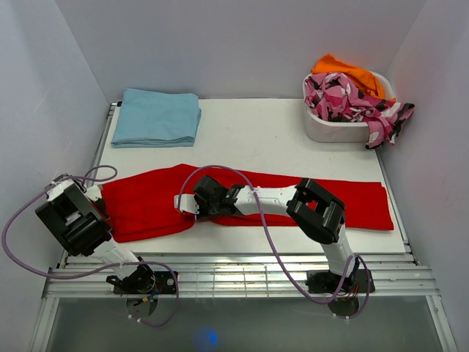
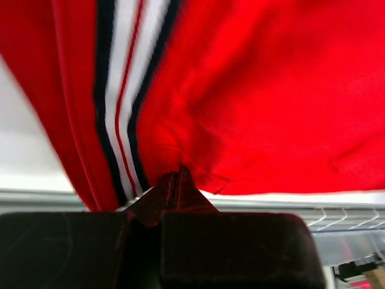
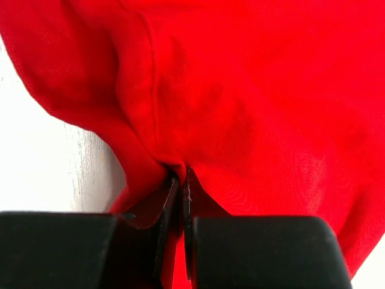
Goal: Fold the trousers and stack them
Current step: Fold the trousers
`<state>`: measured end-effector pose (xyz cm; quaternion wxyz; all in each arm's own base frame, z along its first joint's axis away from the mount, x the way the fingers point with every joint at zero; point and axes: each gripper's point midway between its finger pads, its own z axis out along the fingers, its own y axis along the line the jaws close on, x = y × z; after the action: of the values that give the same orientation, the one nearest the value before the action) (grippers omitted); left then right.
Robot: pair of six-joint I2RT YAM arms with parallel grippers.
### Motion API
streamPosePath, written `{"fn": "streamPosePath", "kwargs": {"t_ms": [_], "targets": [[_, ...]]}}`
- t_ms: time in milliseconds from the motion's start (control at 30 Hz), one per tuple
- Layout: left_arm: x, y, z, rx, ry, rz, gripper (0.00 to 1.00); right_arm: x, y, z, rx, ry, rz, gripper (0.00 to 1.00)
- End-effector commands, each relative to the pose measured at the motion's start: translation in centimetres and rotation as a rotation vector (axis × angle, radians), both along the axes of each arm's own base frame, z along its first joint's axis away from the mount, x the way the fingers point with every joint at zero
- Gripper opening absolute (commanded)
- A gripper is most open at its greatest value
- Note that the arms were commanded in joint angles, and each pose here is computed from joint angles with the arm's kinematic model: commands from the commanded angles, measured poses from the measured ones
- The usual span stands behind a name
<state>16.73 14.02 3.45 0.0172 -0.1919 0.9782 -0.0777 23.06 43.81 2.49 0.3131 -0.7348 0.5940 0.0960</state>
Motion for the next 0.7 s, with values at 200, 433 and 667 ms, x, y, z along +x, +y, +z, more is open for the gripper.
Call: {"fn": "streamPosePath", "kwargs": {"t_ms": [200,433,667], "targets": [[0.8,4.8,-5.3,0.178,0.064,0.077,0.00,-0.7,-5.8,-4.2,-0.219,0.048,-0.064,0.08],[7.2,10.7,-4.7,0.245,-0.016,0.079,0.00,-1.3,-8.2,-2.7,-0.233,0.069,-0.047,0.47],[8.6,12.3,-2.8,0.273,-0.057,-0.030,0.00,-2.2,-12.6,1.4,-0.171,0.201,-0.067,0.60]]}}
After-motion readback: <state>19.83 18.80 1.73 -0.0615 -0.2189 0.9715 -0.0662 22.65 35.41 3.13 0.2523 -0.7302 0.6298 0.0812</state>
